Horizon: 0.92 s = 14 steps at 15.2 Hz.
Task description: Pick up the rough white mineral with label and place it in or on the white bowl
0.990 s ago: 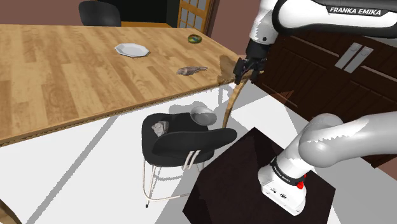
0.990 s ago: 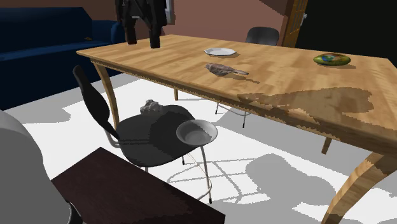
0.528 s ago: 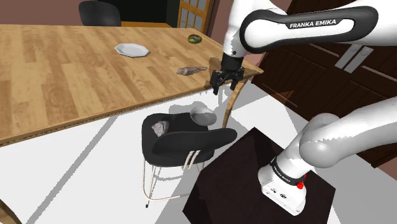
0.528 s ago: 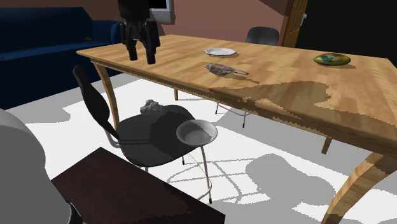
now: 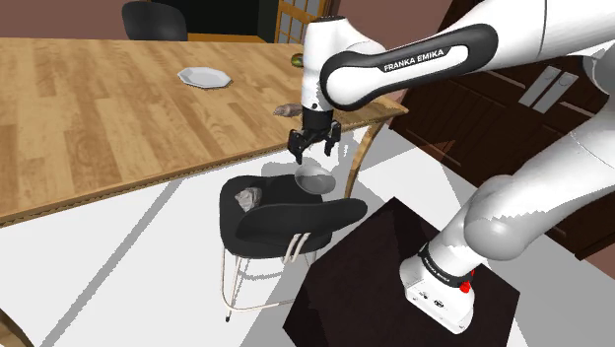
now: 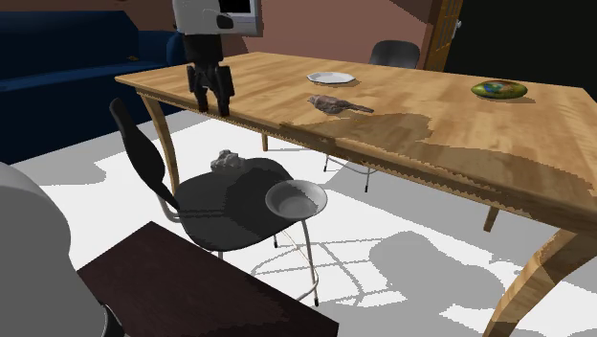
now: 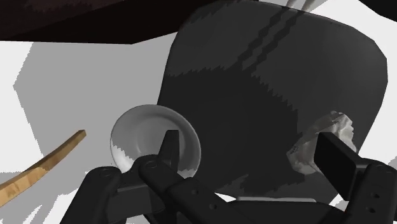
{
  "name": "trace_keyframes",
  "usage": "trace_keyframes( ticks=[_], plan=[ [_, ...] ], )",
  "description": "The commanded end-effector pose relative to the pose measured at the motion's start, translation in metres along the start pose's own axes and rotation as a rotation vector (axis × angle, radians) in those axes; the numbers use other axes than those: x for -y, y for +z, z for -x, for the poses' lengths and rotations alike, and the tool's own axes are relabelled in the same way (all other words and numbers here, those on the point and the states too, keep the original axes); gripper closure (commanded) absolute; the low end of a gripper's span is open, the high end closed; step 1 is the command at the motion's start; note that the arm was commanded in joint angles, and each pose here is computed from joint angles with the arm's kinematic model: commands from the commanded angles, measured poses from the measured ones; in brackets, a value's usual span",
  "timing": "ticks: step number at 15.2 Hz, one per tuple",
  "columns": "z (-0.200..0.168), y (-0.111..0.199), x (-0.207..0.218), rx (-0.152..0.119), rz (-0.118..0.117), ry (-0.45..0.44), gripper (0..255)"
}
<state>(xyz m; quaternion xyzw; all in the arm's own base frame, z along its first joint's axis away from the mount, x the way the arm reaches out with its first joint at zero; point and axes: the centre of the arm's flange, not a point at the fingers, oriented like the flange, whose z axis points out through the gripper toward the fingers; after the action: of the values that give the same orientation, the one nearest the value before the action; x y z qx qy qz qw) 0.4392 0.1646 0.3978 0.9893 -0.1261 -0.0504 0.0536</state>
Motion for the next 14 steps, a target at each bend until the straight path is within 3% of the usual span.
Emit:
trace_keyframes(
  ticks=[1, 14],
  plan=[
    [-0.009, 0.015, 0.023, 0.007, 0.011, 0.012, 0],
    [-0.076, 0.120, 0.157, 0.044, 0.087, 0.079, 0]
  ],
)
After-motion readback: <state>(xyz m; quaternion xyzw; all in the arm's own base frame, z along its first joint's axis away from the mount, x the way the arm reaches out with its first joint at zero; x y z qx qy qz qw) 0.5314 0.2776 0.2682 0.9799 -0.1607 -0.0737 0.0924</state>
